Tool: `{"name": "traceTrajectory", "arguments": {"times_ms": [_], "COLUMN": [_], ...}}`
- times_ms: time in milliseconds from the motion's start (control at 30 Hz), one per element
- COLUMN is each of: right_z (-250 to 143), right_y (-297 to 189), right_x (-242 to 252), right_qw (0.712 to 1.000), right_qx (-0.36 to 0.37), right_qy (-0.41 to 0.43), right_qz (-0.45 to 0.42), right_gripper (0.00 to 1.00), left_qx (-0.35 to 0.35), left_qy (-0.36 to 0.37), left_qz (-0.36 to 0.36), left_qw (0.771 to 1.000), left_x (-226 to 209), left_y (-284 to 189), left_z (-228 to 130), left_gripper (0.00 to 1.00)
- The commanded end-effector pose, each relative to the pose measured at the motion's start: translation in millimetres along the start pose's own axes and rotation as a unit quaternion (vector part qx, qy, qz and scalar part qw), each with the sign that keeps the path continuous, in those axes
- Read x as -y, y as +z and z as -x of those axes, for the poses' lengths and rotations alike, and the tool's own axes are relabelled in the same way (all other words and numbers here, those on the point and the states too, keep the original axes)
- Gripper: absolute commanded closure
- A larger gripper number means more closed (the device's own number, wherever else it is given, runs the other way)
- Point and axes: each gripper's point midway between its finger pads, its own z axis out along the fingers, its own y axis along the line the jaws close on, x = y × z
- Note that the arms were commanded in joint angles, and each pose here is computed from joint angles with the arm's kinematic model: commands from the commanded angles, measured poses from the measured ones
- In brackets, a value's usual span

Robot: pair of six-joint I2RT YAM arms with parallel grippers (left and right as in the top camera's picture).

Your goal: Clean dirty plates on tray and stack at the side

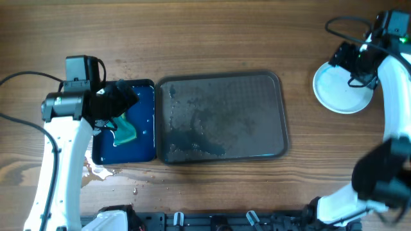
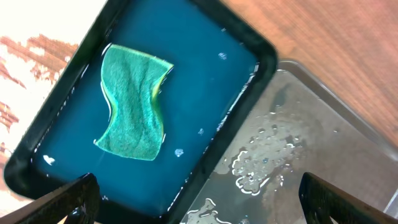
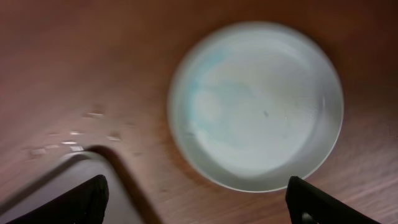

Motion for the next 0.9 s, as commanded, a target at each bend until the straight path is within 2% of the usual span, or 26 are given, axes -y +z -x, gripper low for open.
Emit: {"name": "traceTrajectory", "arguments": {"times_ms": [0,133,267,300,400,467,667,867], "right_z": [8.8,-9.4,-33.9,-43.5,-59.6,-67.5,-96.2,-107.1], "right_y": [-75.3,-150.7,-209.8,-224.0,-245.3,-258.9,-298.2,-285.3], "right_x": [-40.4,-75.1,-83.1,-84.0,-74.5,-49.8,-13.0,-15.4], "right_qw": [0.993,0.971,0.953,0.947,0.941,0.945,0.939,0.951], "right_qx": [0.090,0.171,0.232,0.241,0.255,0.270,0.307,0.268], "right_qy": [-0.062,-0.147,-0.180,-0.193,-0.202,-0.176,-0.140,-0.135], "right_qz": [0.049,0.075,0.080,0.090,0.091,0.055,0.066,0.074], "right_gripper": [0.08,0.08,0.08,0.01,0.00,0.00,0.01,0.01], "left_qx": [0.066,0.174,0.286,0.308,0.322,0.319,0.291,0.264], "left_qy": [0.056,0.111,0.112,0.106,0.127,0.126,0.129,0.130], "left_qz": [-0.058,-0.111,-0.112,-0.107,-0.105,-0.099,-0.083,-0.068], "left_qw": [0.995,0.972,0.945,0.939,0.932,0.934,0.944,0.953], "left_x": [15.9,16.4,-21.7,-37.8,-56.5,-67.9,-77.4,-85.7], "left_y": [-47.8,-118.5,-195.1,-213.1,-227.2,-226.5,-216.4,-208.0], "left_z": [1.3,-8.2,-31.5,-43.7,-67.9,-80.6,-92.5,-102.8], "left_gripper": [0.00,0.00,0.00,0.01,0.00,0.00,0.00,0.00]}}
